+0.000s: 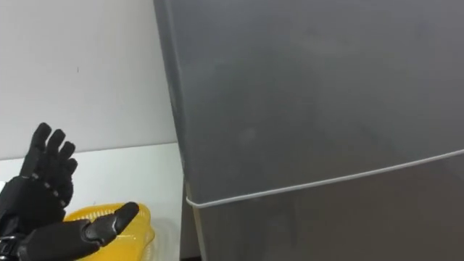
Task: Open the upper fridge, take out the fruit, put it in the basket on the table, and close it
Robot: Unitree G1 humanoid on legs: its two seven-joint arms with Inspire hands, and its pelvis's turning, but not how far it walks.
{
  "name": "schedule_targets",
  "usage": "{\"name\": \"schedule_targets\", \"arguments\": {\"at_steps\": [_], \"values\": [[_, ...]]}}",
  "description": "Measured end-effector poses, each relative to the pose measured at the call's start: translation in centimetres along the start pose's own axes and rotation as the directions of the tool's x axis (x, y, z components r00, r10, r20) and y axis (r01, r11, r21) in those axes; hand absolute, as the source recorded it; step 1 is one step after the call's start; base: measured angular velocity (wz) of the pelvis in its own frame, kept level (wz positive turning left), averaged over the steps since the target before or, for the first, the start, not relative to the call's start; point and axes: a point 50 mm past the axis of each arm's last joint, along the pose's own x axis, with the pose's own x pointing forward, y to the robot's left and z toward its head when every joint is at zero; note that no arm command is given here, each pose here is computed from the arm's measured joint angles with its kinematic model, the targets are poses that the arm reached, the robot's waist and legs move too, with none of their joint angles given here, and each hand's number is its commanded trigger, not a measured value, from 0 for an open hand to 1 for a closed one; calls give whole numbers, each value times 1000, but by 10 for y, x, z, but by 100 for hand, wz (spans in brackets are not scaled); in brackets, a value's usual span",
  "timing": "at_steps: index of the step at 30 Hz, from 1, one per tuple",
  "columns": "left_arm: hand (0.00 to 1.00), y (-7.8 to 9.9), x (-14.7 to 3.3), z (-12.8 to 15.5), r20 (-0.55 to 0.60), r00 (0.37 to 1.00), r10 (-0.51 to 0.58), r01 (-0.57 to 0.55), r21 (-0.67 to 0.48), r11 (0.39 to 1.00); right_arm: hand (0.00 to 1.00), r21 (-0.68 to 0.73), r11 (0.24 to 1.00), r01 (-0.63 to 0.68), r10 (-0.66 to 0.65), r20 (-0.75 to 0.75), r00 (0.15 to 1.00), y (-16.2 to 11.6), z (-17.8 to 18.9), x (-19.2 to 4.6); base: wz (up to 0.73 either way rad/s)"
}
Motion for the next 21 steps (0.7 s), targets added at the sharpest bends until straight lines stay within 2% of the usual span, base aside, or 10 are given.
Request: {"name": "schedule_targets", "arguments": {"at_steps": [15,21], "values": [[0,-23,-2,-10,-74,967,-242,236,-82,968,0,-32,999,5,-5,15,1000,-2,4,0,0],[0,-32,-1,-10,-65,942,-331,324,-96,941,0,-55,998,0,0,4,1000,-2,3,0,0]]}}
